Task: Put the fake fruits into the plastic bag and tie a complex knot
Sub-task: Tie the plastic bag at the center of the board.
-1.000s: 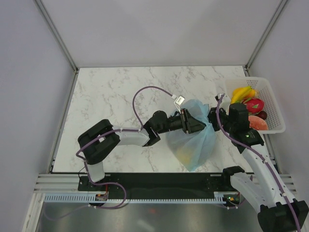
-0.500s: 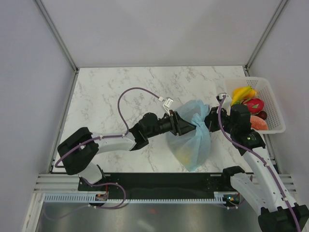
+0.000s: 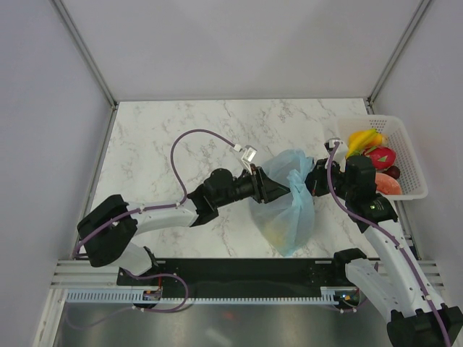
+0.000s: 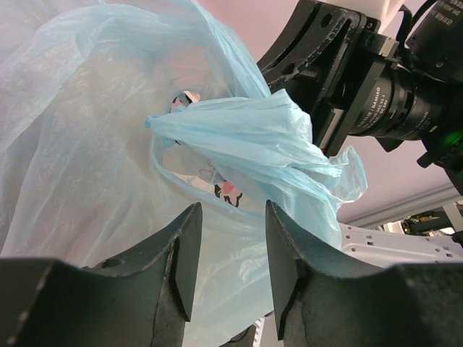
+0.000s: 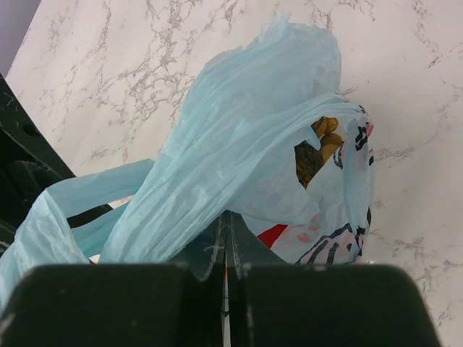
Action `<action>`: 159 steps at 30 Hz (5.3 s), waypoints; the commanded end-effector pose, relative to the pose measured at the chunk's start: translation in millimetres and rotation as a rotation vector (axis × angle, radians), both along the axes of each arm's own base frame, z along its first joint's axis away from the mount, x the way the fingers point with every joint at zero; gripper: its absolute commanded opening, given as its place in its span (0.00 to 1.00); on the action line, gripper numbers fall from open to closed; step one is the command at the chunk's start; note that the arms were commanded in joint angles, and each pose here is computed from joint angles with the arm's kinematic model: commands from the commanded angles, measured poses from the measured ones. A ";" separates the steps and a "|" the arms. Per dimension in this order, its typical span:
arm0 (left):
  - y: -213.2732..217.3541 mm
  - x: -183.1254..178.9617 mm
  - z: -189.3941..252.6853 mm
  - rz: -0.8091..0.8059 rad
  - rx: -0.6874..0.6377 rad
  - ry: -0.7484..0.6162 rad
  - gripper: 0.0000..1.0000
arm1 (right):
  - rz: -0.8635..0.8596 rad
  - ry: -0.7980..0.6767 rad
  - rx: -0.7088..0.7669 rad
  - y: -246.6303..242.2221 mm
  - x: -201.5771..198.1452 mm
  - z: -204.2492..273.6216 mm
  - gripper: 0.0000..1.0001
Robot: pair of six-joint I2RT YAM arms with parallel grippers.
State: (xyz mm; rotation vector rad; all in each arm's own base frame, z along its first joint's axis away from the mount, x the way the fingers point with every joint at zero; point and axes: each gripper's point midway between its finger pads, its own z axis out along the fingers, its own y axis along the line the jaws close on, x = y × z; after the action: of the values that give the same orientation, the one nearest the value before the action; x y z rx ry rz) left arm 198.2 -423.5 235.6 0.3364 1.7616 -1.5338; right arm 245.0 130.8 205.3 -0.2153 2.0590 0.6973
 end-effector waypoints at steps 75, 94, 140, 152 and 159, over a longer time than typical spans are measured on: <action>-32.1 -3.1 -1.0 0.010 0.322 -0.306 0.02 | -0.117 -0.058 0.008 -11.6 18.2 25.8 0.00; 20.3 -16.7 -25.8 -0.089 0.563 -0.303 0.02 | -0.263 -0.056 -0.035 -34.4 28.8 28.4 0.00; 152.5 47.6 -87.4 0.193 0.642 -0.103 0.02 | -0.547 -0.043 0.141 -93.8 30.1 -1.4 0.57; 142.1 35.6 -76.3 0.170 0.565 -0.073 0.02 | -0.478 -0.078 0.531 -56.3 -7.4 25.9 0.98; 138.1 38.3 -59.6 0.207 0.495 -0.050 0.02 | -0.522 0.006 0.572 -55.5 -8.4 -0.8 0.98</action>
State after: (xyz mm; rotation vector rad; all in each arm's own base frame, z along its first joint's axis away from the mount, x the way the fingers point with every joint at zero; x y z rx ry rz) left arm 232.1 -274.8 146.5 0.4750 2.1263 -0.8439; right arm 234.1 73.3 198.5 0.5830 1.7455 0.8669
